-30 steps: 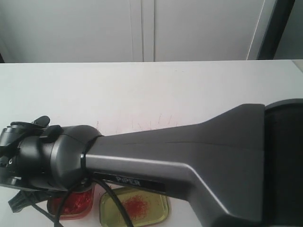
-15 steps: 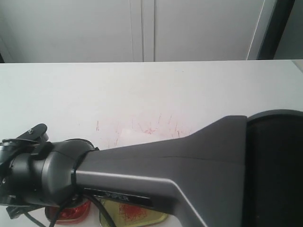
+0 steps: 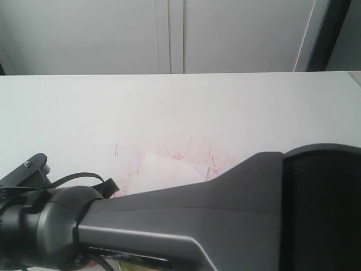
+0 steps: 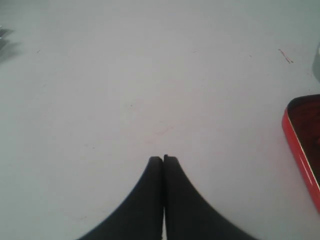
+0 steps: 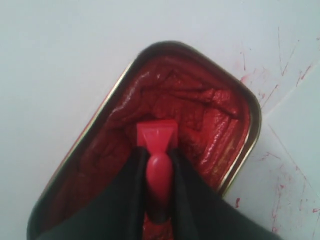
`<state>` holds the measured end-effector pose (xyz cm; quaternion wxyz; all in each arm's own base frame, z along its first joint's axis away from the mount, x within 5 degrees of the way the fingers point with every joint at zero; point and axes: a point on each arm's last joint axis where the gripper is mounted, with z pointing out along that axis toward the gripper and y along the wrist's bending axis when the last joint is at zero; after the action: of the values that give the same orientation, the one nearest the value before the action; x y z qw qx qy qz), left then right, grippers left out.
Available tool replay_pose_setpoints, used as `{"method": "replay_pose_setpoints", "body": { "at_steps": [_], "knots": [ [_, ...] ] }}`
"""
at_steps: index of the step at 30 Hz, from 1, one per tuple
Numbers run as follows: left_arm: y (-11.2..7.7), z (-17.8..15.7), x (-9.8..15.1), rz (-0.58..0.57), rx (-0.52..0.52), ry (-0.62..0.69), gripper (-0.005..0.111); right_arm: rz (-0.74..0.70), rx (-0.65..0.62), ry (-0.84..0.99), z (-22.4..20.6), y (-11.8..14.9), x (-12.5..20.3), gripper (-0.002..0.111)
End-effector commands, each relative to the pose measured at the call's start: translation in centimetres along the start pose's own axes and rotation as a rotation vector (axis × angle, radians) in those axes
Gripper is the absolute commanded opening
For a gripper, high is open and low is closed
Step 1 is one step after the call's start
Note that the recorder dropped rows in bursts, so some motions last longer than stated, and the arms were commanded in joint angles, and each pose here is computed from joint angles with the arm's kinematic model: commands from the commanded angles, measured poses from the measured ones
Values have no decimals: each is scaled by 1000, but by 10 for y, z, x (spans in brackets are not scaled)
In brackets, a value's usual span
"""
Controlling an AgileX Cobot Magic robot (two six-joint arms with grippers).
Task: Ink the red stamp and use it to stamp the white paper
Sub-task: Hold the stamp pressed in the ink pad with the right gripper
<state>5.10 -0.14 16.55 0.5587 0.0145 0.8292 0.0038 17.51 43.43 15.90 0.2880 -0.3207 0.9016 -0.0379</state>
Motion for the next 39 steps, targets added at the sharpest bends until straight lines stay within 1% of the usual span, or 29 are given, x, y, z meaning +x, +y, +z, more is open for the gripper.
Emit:
{"method": "replay_pose_setpoints", "body": {
  "at_steps": [1,13,18,27,34,39],
  "knots": [
    [0,0,1,-3,-1,0,0,-26,50,2,1,-5,4,0],
    [0,0,1,-3,-1,0,0,17,73,-25,2,-6,4,0],
    [0,0,1,-3,-1,0,0,15,75,-25,-1,-4,5,0],
    [0,0,1,-3,-1,0,0,34,66,-60,-17,-11,-3,0],
    [0,0,1,-3,-1,0,0,31,70,-32,-7,-7,2,0],
    [0,0,1,-3,-1,0,0,32,72,-34,-8,-7,2,0]
  ]
}}
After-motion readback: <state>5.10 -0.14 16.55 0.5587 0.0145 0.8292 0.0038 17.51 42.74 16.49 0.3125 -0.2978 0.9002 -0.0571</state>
